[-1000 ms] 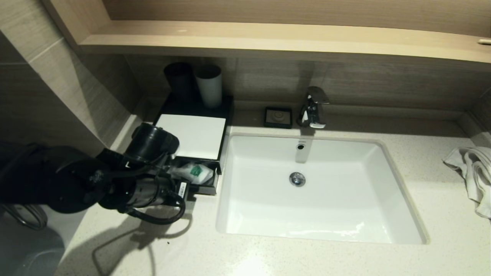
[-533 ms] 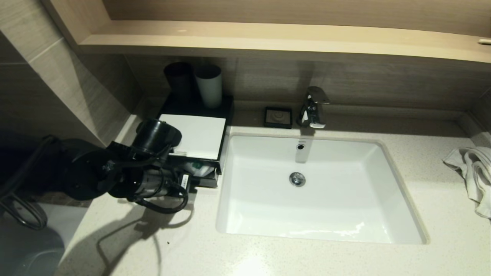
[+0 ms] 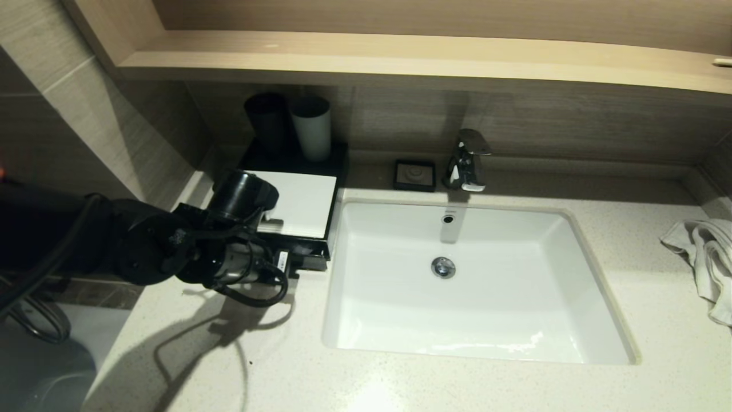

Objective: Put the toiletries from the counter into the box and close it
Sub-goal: Close the drawer

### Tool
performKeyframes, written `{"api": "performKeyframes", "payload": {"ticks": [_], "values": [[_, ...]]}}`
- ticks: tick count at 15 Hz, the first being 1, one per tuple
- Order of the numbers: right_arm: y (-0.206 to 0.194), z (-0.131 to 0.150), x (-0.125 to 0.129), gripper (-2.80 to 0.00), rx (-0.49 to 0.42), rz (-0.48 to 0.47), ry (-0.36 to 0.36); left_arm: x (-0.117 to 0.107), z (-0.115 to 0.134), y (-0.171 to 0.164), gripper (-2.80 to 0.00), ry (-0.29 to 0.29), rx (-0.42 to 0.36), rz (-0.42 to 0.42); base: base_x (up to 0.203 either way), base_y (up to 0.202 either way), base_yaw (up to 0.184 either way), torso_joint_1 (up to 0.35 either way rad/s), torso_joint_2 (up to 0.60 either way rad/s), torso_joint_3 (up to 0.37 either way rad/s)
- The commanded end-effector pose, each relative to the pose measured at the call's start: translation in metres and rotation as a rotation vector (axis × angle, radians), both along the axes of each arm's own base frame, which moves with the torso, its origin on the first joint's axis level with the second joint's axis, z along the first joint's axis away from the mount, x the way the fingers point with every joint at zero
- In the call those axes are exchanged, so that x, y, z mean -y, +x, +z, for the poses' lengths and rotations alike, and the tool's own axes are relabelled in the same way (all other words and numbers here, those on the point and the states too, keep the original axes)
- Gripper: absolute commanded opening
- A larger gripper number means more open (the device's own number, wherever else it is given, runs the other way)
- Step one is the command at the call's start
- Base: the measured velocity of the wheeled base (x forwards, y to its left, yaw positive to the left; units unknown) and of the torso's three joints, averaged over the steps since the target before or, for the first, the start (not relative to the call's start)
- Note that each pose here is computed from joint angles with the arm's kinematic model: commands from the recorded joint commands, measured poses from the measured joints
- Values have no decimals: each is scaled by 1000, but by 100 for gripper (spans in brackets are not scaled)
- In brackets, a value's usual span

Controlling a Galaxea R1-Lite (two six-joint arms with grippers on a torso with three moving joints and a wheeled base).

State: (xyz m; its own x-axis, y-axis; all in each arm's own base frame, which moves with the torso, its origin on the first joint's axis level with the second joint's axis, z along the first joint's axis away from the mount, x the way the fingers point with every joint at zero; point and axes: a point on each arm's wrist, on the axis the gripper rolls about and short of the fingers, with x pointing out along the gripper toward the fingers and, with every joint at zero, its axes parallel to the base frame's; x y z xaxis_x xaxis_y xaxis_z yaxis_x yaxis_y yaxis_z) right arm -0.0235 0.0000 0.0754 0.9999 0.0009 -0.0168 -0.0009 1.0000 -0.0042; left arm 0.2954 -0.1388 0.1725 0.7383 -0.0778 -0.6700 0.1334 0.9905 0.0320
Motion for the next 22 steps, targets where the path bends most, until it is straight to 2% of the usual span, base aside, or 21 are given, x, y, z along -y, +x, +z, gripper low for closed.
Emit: {"api": "performKeyframes", "payload": {"ticks": [1,7,16,22], "values": [[0,0,0,-280,0,-1,0,2,2,4,-280,-5,12,2,0,0,0,0,0,0],[0,0,0,-280,0,1,0,5,3,10,-280,-9,22,3,0,0,0,0,0,0],[0,0,0,-280,0,-1,0,9,19,19,-280,-40,84,12,0,0,0,0,0,0],[0,0,0,-280,0,-1,0,-4,31,-8,-280,-35,85,11,0,0,0,0,0,0]]}}
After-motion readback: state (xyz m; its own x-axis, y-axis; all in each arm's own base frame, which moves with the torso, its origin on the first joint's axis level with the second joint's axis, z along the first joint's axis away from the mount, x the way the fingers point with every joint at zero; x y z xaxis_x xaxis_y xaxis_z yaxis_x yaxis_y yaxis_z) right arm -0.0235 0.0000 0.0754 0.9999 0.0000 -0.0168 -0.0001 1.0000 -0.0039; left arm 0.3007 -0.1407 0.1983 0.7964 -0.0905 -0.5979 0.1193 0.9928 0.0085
